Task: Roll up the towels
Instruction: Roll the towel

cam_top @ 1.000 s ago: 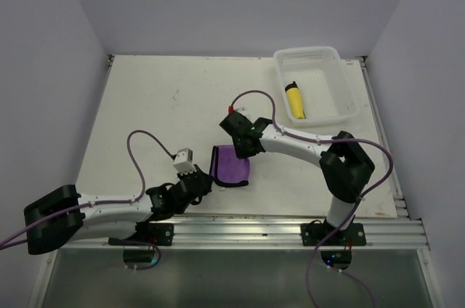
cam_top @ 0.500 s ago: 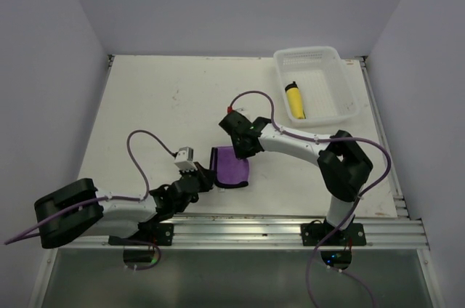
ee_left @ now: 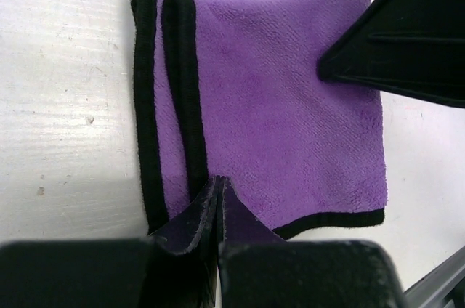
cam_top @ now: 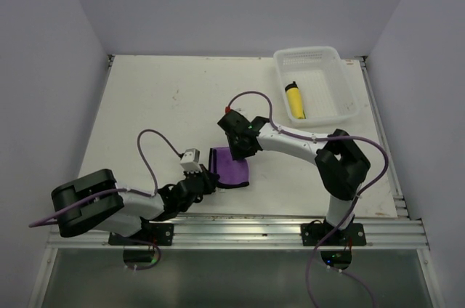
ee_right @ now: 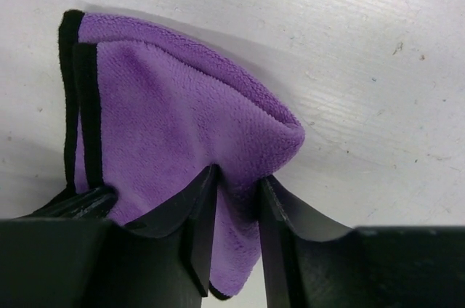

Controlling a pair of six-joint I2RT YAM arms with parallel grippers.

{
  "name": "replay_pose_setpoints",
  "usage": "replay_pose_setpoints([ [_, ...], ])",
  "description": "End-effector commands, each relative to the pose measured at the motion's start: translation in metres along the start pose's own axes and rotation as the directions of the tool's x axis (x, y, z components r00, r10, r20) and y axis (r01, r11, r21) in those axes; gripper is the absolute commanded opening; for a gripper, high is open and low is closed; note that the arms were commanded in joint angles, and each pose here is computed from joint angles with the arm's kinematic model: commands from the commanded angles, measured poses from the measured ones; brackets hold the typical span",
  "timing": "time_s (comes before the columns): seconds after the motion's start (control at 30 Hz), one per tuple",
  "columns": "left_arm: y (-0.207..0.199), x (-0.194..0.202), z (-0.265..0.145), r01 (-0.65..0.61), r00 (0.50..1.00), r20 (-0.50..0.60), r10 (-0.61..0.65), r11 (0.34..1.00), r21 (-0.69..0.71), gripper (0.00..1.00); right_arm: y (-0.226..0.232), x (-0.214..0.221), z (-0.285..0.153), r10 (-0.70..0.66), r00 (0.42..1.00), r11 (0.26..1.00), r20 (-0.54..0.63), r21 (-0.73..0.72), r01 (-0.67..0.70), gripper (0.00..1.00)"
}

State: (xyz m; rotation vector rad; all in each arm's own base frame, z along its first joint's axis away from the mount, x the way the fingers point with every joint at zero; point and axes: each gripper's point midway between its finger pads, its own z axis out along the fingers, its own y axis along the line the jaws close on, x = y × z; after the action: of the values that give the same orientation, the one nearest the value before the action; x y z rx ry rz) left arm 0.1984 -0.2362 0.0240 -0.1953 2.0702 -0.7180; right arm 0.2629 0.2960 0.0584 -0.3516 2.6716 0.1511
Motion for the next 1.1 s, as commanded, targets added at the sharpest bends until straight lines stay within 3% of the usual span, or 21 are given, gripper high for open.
replay_pose_setpoints([
  [0.0, -0.016, -0.012, 0.006, 0.015, 0.999, 0.043, -0.016, 0.999, 0.033, 0.00, 0.013, -0.003, 0.004, 0.024, 1.000, 0.999, -0.001, -0.040, -0.024, 0.34],
  [0.23, -0.014, -0.011, 0.006, 0.009, 0.999, 0.038, -0.010, 1.000, 0.025, 0.00, 0.013, -0.005, 0.002, 0.050, 0.999, 0.998, 0.008, -0.037, -0.050, 0.42],
  [0.33, -0.014, -0.010, 0.006, 0.009, 0.999, 0.034, -0.009, 1.000, 0.023, 0.00, 0.006, -0.005, 0.001, 0.051, 0.999, 0.999, 0.013, -0.001, -0.051, 0.33],
  [0.43, -0.015, -0.011, 0.006, 0.009, 0.999, 0.033, -0.010, 1.000, 0.025, 0.00, 0.000, -0.005, 0.003, 0.039, 0.999, 0.999, 0.013, 0.032, -0.039, 0.15],
  [0.53, -0.015, -0.010, 0.006, 0.008, 0.999, 0.031, -0.009, 1.000, 0.025, 0.00, -0.001, -0.002, 0.012, 0.033, 0.999, 0.998, 0.006, 0.047, -0.033, 0.07],
  [0.77, -0.015, -0.009, 0.006, 0.008, 1.000, 0.028, -0.008, 1.000, 0.026, 0.00, -0.005, 0.005, 0.020, -0.071, 0.997, 0.966, 0.042, 0.253, 0.058, 0.01],
  [1.07, -0.011, -0.010, 0.003, 0.019, 0.999, 0.033, -0.020, 1.000, 0.021, 0.00, -0.005, 0.004, 0.020, -0.089, 0.995, 0.937, 0.037, 0.343, 0.071, 0.03],
])
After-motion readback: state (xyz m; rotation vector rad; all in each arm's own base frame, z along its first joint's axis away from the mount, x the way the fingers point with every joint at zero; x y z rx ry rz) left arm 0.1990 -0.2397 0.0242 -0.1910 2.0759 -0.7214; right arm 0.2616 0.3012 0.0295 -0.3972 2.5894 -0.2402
